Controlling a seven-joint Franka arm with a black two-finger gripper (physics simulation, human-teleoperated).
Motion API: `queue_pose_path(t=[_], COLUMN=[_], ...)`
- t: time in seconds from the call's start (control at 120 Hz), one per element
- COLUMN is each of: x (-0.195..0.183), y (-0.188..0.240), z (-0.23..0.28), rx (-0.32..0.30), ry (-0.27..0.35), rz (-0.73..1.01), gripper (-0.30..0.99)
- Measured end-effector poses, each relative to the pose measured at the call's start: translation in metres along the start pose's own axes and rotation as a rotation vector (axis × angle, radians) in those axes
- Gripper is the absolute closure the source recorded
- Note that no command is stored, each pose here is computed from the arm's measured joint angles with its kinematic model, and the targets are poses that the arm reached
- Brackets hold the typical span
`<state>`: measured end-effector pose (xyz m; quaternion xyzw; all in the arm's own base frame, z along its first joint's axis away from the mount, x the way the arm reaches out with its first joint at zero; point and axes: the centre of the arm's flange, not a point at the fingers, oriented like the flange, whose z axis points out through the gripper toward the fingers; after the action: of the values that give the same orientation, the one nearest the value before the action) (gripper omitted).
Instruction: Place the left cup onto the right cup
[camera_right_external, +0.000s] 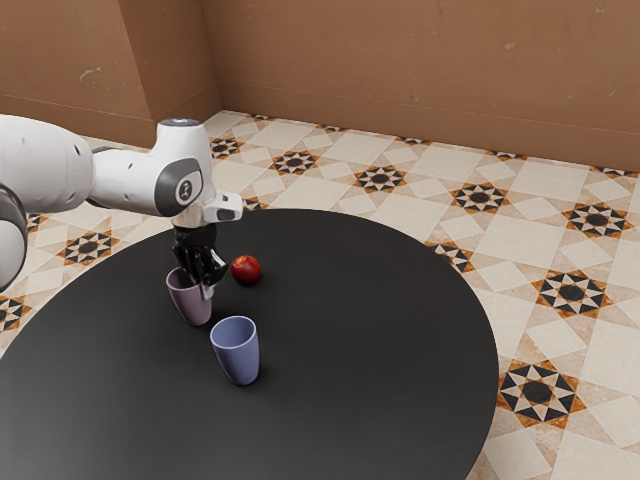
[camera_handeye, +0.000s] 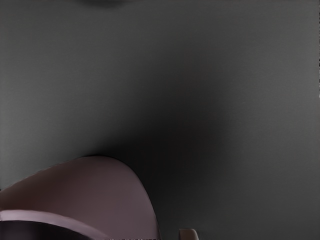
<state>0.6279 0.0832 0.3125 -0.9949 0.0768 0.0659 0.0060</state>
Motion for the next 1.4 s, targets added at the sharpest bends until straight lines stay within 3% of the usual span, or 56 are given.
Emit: queue_pose_path(t=[0.192, 0.792, 1.4], x=[-0.001, -0.028, -0.073], y=[0.001, 0.033, 0.104], z=[-0.008, -0.116, -0.15], rx=[0.005, 0.042, 0.024], ry=[0.012, 0.146, 0.168], rz=[0.005, 0.058, 0.174], gripper=[0.75, 0.79, 0.79])
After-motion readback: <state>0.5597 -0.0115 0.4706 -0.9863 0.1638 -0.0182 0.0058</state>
